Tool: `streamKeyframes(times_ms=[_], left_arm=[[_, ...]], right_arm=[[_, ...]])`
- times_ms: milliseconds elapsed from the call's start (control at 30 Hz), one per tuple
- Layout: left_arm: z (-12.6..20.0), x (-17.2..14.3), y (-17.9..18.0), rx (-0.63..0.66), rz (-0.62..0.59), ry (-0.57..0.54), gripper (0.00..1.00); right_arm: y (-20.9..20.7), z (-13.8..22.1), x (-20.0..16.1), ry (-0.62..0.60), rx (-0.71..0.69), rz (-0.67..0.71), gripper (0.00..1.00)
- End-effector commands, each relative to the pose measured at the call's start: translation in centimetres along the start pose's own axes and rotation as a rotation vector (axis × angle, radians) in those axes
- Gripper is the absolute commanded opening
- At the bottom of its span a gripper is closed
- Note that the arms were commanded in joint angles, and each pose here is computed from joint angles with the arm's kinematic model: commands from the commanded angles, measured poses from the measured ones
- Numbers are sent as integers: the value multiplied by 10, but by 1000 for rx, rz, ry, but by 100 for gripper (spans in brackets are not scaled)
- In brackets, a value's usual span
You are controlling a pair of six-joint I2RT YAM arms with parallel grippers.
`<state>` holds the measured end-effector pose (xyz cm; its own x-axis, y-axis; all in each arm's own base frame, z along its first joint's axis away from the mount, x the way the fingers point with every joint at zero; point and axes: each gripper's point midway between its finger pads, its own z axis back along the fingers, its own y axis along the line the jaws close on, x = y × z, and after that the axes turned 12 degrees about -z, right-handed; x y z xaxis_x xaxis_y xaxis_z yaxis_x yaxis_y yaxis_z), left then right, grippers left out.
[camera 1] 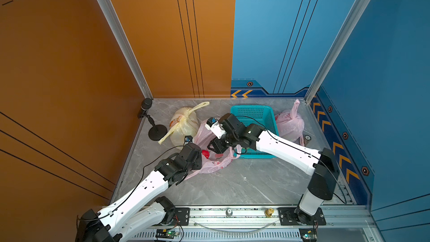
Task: Untie the knot of a plastic bag & take out the apple
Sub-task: Pick up the apple from the plastic bag.
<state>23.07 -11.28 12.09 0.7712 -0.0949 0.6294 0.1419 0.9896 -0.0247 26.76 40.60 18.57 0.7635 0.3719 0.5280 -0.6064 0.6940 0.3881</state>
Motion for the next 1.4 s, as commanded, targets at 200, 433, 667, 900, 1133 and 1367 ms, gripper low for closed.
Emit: streamKeyframes(times_ms=[200,433,667,900,1133,1367], left_arm=[[-18,-49,15,39,121,86,39],[-32,-89,13,5,198,184,34],[-36,-112,16,-12,234,240,34],[-38,-115,17,-23,247,247,34],[-40,-111,15,-42,246,242,34],[-41,-109,14,-45,241,242,34]], right_arm=[[-27,-53,-8,65,-156,-50,54],[-19,-71,-12,81,-124,-63,64],[-16,-88,-15,85,-108,-68,70],[-4,-110,-15,104,-68,-62,73],[-7,-132,-18,114,-80,-72,77],[-8,-149,-10,93,-79,-84,80]])
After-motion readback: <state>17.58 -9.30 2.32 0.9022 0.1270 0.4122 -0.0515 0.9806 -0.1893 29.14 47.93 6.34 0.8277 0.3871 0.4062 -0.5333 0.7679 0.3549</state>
